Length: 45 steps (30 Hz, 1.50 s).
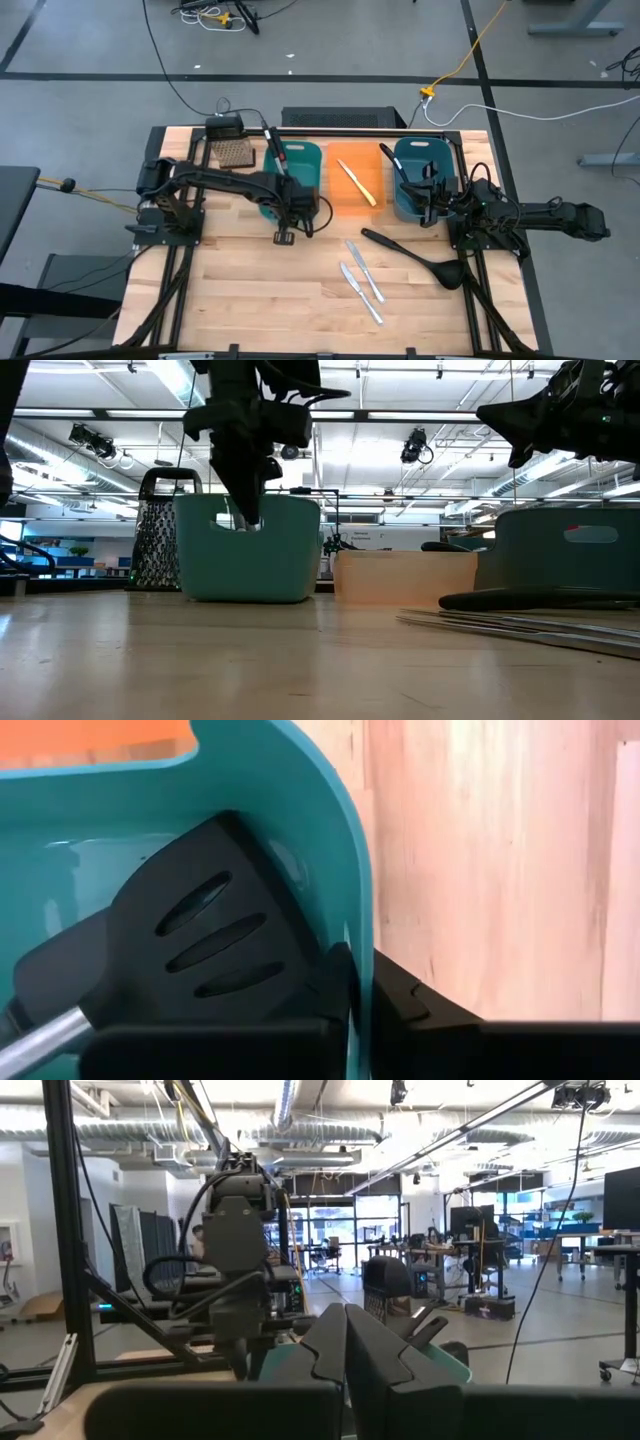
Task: Pick & Place Kitchen Items
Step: Adjust the green container
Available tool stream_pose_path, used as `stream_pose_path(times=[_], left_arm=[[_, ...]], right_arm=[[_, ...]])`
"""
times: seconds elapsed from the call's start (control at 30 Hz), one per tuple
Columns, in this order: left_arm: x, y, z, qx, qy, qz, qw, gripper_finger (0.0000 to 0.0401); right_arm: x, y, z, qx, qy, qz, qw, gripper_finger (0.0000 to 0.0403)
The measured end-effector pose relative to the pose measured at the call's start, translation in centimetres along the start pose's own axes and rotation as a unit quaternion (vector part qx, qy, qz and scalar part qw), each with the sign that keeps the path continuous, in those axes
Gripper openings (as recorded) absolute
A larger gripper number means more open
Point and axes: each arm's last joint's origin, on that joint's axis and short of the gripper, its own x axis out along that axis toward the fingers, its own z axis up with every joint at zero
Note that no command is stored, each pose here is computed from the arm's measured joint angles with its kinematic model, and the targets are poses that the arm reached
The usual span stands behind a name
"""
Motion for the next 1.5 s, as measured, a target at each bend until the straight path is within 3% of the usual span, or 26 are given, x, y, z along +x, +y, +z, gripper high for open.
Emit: stream_pose_path(times=[0.6, 1.07, 1.27, 1.5], left_arm=[[0.0, 3.6, -0.4, -0.015, -0.005, 0.008, 1.0, 0.0011], [-0.3, 3.4, -0.5, -0.01, 0.008, 0.005, 1.0, 0.0146], [-3.1, 2.9, 0.2, -0.012, 0.028, 0.012, 0.999, 0.0179], [-9.1, 1.0, 0.8, 0.003, 0.069, 0.053, 0.996, 0.0176]], right_arm=[[0.0, 0.0, 0.0, 0.0, 0.0, 0.0, 1.0, 0.0006], [0.0, 0.0, 0.0, 0.0, 0.0, 0.0, 1.0, 0.0006], [0.0, 0.0, 0.0, 0.0, 0.0, 0.0, 1.0, 0.0006], [0.0, 0.0, 0.0, 0.0, 0.0, 0.0, 1.0, 0.0006]])
